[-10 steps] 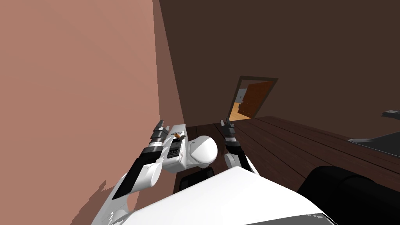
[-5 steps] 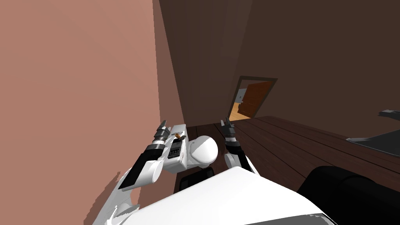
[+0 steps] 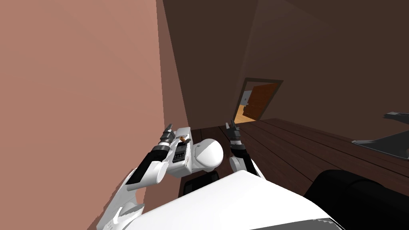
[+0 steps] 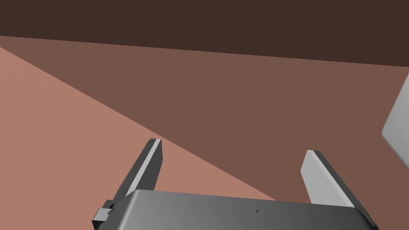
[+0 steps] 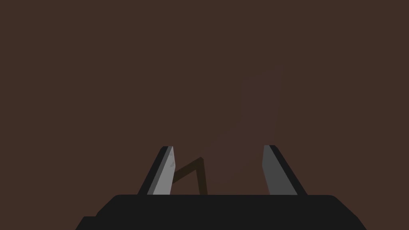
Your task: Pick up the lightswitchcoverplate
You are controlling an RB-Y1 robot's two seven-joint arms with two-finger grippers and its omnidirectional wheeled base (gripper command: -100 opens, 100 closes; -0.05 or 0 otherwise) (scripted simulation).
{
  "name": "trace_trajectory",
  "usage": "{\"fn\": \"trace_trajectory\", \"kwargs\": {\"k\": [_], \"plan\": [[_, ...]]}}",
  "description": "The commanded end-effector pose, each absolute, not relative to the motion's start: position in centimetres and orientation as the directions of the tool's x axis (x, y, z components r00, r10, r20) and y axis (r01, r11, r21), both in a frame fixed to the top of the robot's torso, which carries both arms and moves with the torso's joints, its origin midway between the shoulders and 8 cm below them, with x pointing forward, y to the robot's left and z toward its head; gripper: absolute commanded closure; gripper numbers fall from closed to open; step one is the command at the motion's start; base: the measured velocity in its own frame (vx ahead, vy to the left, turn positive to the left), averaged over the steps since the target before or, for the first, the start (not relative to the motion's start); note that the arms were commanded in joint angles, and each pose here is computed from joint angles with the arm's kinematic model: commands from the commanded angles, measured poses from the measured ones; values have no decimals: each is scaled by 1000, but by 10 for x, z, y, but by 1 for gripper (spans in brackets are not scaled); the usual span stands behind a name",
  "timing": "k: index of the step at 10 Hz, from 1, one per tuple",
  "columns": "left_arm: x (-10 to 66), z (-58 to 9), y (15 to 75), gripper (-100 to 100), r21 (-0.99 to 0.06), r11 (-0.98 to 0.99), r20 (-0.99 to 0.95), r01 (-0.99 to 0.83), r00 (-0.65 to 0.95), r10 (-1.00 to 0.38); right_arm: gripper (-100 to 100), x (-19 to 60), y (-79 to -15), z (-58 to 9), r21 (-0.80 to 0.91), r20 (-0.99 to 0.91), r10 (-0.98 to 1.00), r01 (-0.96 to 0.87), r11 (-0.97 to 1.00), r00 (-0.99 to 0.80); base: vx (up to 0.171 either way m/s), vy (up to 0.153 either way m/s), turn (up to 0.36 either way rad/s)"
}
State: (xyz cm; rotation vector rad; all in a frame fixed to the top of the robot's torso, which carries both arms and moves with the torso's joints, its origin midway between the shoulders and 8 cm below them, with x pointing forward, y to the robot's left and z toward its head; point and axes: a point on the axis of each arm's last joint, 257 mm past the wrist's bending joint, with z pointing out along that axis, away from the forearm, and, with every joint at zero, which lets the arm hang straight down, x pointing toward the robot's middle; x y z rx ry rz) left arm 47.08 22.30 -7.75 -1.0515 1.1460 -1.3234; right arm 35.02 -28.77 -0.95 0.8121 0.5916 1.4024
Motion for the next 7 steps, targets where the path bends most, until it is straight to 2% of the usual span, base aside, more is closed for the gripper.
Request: {"fn": "trace_trajectory", "kwargs": {"k": [1, 7], "plan": [[476, -87, 220, -100, -993, -2, -6, 115, -74, -997, 0, 350, -288, -9, 787, 103, 989, -617, -18, 102, 5, 24, -13], [489, -123, 215, -100, -999, -15, 18, -39, -81, -997, 0, 350, -288, -9, 787, 103, 989, -617, -18, 102, 7, 21, -10]]}}
